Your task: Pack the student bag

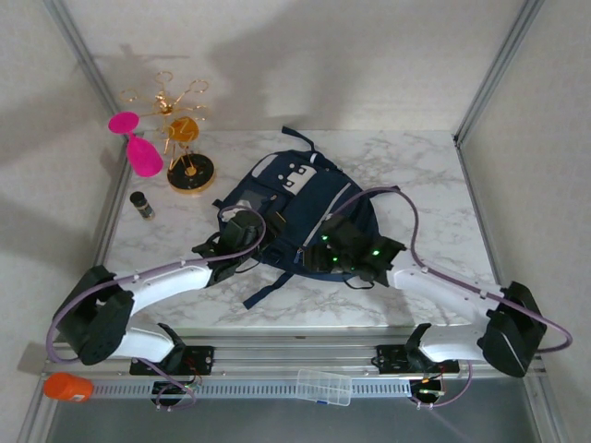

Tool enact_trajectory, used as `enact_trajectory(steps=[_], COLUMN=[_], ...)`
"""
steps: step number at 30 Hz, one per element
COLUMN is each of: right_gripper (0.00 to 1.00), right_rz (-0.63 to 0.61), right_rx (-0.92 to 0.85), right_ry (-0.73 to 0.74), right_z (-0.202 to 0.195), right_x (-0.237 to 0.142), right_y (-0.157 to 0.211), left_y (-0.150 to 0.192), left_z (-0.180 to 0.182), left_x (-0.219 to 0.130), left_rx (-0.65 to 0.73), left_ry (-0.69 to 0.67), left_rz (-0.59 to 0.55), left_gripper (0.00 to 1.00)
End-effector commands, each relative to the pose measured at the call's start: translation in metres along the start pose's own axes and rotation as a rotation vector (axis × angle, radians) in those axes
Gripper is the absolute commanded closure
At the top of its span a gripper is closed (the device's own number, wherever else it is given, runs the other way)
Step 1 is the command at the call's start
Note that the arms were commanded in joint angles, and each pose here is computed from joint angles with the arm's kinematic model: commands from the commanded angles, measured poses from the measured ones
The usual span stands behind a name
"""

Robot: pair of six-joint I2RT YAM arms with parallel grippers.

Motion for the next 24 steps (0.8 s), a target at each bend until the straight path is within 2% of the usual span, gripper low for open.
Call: enact_trajectory(steps=[1, 3, 7, 21, 24], right_gripper=[0.45, 0.47, 0.5, 0.63, 0.68], right_rz=[-0.078, -0.077, -0.047, -0.12, -0.158], right_rx=[-0.005, -0.025, -0.048, -0.052, -0.042], right_ry=[0.114, 0.149, 0.129, 0.304, 0.385], right_z=[0.014, 0.023, 0.039, 0.042, 0.032], right_x=[0.003, 0.009, 0.024, 0.071, 0.072], right_y=[-0.006, -0.004, 0.001, -0.021, -0.028], left_y=[-0.003, -0.001, -0.003, -0.001, -0.001], left_z=[-0.005, -0.001, -0.008, -0.008, -0.007], left_x=[0.01, 0.015, 0.021, 0.033, 0.033], left_rx=[-0.034, -0.037, -0.019, 0.012, 0.019], left_ry=[0.041, 0.024, 0.044, 0.051, 0.045], left_rz=[-0.019, -0.011, -0.017, 0.014, 0.016], left_gripper=[0.54, 0.57, 0.65, 0.98, 1.0])
Point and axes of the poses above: each hand's point on the last joint's axis, 136 mm out from that joint toward the fingers, its own x axis out along the fingers, its own z axis along the line the jaws close on, y = z × x, the point moved 6 cm from there along -x, back along the fingers, and after that the axes turned 5 degrees about x, right-handed, at the moved point
